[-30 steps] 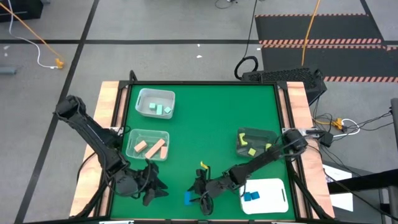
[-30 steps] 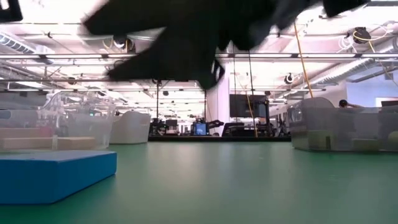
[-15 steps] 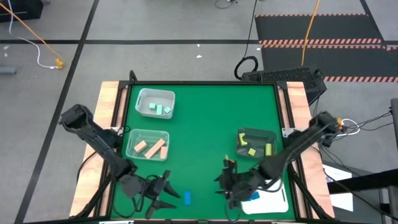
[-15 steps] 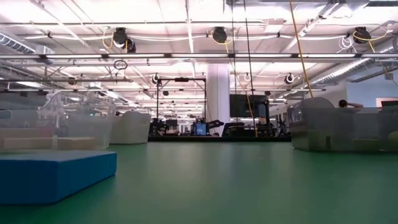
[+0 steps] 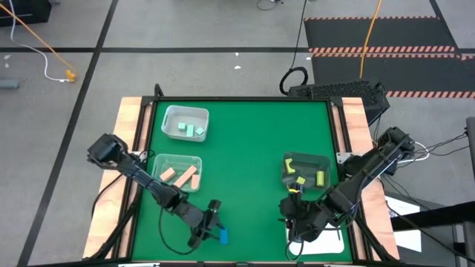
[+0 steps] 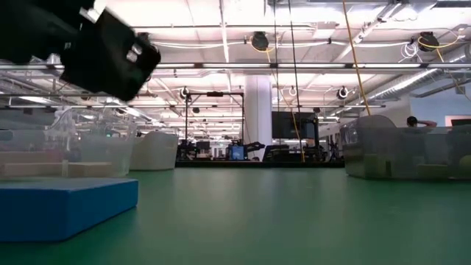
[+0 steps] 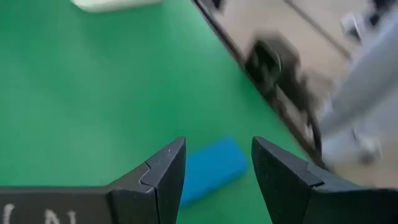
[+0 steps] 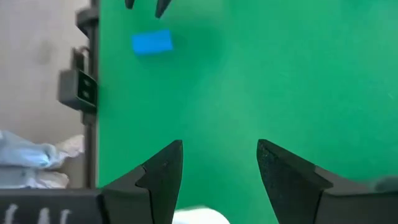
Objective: Sort & place blocks by color
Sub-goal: Put the blue block into the white bin
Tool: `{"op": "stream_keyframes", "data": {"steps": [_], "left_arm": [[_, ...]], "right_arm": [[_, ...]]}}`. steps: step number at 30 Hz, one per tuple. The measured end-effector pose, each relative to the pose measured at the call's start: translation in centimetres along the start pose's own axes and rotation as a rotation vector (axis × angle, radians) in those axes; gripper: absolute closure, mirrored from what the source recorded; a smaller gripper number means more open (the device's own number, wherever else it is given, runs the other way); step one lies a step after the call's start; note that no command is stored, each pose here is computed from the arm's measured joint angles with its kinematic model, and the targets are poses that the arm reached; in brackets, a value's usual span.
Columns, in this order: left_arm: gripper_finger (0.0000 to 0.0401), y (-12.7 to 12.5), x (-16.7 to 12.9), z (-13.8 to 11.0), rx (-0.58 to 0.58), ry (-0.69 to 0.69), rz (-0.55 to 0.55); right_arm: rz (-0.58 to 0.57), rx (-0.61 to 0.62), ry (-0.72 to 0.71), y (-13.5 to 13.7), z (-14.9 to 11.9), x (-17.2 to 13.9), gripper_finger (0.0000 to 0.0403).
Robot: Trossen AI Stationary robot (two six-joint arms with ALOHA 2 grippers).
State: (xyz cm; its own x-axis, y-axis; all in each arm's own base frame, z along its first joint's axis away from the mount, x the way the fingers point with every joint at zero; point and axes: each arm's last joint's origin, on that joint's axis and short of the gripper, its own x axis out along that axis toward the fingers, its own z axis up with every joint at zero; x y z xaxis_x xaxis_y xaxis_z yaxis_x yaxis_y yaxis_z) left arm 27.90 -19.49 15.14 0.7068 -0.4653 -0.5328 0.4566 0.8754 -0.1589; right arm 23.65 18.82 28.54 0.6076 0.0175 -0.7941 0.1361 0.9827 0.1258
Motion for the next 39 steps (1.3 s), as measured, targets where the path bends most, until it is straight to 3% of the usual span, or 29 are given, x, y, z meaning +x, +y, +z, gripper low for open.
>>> {"op": "stream_keyframes", "data": {"steps": [5,10,18,27,34,39], "left_arm": [[0.0217,0.2,0.5,-1.4,0.261,0.118,-0.164],[0.0217,1.4,0.4,-1.8,0.551,0.153,-0.160],[0.0217,4.3,0.3,-1.2,0.618,0.137,-0.102],[0.0217,2.9,0.6,0.3,0.719,0.062,-0.193],[0.0217,3.2,3.5,1.2,0.742,-0.021,-0.159],[0.0217,2.8,5.4,0.8,0.758,0.043,-0.119]], "right_arm": [[-0.034,0.023,0.034,-0.3,-0.4,-0.1,0.0206],[-0.033,0.027,0.032,-0.3,-0.3,0.0,0.0206],[-0.036,0.030,0.031,-0.4,-0.3,0.0,0.0206],[-0.038,0.029,0.031,-0.4,-0.3,0.0,0.0206],[-0.048,0.039,0.031,-0.7,-0.1,0.2,0.0206],[-0.050,0.043,0.031,-0.8,0.0,0.2,0.0206]]}}
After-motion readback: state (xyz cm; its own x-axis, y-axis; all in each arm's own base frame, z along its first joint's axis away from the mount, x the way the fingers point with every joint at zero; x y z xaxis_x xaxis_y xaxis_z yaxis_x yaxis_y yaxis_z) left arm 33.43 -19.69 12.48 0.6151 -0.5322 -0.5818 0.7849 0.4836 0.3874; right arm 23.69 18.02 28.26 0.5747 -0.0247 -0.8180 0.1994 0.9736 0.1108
